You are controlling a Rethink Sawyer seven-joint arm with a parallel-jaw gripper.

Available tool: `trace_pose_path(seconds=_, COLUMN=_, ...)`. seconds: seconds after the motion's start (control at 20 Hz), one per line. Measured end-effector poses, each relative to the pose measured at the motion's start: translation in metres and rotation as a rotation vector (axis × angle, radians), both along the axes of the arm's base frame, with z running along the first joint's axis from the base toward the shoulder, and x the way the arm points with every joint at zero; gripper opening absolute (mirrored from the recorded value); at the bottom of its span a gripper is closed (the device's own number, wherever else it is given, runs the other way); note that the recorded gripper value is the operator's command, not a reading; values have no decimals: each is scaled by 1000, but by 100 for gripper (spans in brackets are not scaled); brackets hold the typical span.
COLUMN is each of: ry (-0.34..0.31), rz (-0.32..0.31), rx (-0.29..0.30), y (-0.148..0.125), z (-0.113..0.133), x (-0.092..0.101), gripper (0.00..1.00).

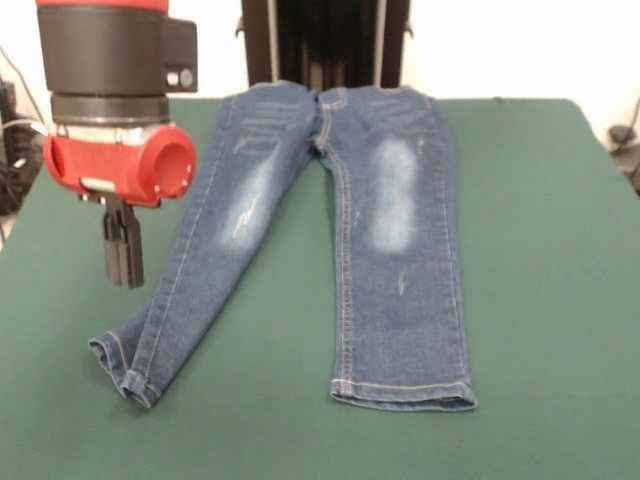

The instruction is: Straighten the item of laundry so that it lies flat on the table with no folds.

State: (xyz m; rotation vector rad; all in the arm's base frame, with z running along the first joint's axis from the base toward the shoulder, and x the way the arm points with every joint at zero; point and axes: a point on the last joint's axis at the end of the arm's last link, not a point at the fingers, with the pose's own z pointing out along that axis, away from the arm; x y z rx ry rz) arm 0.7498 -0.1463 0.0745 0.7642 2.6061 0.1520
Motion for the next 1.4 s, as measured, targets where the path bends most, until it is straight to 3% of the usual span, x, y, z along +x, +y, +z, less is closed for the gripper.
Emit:
trace_pose_path(seconds=0.05, ry=4, rz=3, rx=2, y=0, z=-9, x=-3, gripper=0)
trace_pose_path(seconds=0.1, ry=12, rz=10, rx=0, y=0, z=-19, x=-7, gripper=100)
trace_pose_path(seconds=0.8, ry=64, rz=28, rx=22, y=14, z=-62, x=-25, gripper=100)
trace_pose_path(seconds=1.4, ry=80, rz=34, rx=26, y=20, z=-82, x=-34, gripper=100)
